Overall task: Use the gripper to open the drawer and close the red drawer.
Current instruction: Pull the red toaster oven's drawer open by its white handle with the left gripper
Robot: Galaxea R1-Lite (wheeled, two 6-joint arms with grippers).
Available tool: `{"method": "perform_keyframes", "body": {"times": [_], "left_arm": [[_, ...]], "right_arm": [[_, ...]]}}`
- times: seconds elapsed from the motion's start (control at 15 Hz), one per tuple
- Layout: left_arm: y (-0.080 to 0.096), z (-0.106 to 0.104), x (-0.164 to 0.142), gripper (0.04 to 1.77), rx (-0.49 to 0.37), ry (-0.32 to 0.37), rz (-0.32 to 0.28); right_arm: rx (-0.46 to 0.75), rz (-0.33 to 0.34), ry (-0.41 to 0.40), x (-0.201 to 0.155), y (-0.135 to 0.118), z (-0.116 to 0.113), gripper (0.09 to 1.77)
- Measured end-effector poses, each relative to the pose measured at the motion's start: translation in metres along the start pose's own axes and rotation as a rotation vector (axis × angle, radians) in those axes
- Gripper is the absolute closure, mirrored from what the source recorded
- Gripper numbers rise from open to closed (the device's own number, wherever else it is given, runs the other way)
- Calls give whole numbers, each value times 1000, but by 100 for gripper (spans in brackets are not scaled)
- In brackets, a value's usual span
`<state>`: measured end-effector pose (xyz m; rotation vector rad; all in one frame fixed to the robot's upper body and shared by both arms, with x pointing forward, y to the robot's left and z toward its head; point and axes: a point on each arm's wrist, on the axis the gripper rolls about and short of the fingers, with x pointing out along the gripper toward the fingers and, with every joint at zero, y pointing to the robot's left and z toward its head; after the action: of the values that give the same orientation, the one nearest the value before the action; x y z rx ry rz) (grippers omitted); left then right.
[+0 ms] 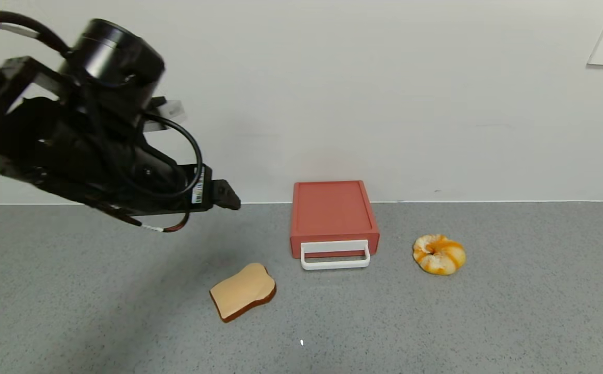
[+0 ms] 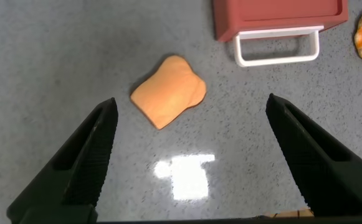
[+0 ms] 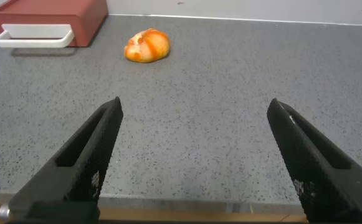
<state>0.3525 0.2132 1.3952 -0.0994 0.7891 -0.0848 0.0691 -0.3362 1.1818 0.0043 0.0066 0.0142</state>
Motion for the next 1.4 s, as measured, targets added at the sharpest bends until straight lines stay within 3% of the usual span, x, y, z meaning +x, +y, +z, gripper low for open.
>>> {"method": "perform_keyframes", "body": {"times": [0.27,0.73,1.07,1.4], "left_arm": [[-40,3,35,9,29,46,-42],[-96,-16,74,9,70,129,-88],[-118,-28,88,9,92,163,-101],[-125,-33,91,9,108,172,-108]], "right_arm": [[0,0,0,0,0,0,15],[0,-1,0,0,0,0,15],[0,-1,-1,0,0,0,15],[0,-1,0,0,0,0,15]]}}
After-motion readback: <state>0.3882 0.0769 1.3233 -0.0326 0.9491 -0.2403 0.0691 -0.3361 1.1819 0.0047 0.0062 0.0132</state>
